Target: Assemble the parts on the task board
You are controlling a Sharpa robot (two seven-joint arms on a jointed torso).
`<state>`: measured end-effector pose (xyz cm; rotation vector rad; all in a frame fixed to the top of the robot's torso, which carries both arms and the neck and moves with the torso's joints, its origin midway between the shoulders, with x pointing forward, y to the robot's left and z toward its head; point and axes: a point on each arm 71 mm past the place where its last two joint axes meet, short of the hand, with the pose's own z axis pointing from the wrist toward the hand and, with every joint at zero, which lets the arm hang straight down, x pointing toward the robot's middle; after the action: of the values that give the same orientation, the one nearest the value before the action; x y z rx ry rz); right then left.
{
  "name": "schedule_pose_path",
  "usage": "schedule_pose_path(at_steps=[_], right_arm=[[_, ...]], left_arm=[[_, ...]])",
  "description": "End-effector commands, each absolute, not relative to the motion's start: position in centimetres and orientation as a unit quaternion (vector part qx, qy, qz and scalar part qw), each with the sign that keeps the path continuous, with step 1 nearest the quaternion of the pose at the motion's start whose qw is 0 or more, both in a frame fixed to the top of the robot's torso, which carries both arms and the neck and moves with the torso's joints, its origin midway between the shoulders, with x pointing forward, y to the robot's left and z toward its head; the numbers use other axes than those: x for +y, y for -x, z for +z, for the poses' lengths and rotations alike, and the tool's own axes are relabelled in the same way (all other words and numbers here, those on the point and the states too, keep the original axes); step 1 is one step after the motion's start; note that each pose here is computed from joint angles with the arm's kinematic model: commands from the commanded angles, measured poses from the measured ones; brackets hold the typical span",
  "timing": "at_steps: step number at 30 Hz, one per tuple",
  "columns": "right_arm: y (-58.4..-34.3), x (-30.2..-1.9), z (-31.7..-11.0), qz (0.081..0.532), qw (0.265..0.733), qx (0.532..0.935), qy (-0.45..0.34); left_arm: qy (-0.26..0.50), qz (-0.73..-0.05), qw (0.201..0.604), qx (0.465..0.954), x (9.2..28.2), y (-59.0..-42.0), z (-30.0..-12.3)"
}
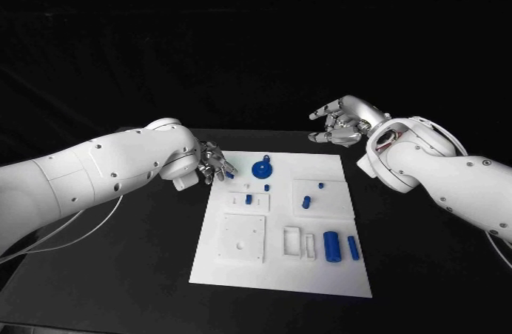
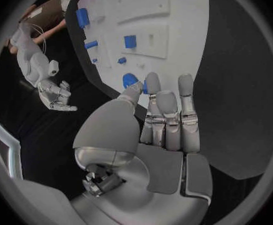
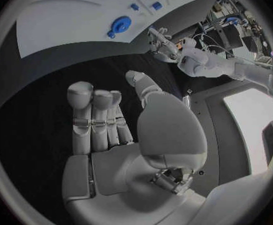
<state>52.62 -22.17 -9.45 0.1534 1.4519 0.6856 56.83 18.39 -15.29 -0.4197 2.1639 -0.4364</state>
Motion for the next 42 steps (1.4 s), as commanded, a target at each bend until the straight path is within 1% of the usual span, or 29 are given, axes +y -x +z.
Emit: schedule_pose_path(at_steps=[1,8,13,17,28,42], right_arm=[[-52.6,-22.2,-9.5,0.306,0.690,0.652,-0.065],[-52.6,-22.2,-9.5,0.306,0.689,0.653,-0.066],[-52.7,-22.1,-9.6,0.307,0.689,0.654,-0.066],[-52.7,-22.0,-9.6,0.308,0.688,0.654,-0.066],[-52.7,-22.0,-9.7,0.307,0.687,0.655,-0.066],[-52.7,-21.8,-9.7,0.309,0.687,0.655,-0.064]], left_arm=[[0.213,-0.169,0.457,0.847,18.5,-56.1,-14.9],[0.200,-0.169,0.474,0.841,18.0,-54.3,-14.9],[0.187,-0.164,0.481,0.841,17.7,-53.0,-15.7],[0.176,-0.159,0.488,0.840,17.6,-52.5,-16.2],[0.152,-0.150,0.496,0.842,17.0,-51.8,-17.2],[0.132,-0.144,0.484,0.853,16.1,-51.4,-19.0]])
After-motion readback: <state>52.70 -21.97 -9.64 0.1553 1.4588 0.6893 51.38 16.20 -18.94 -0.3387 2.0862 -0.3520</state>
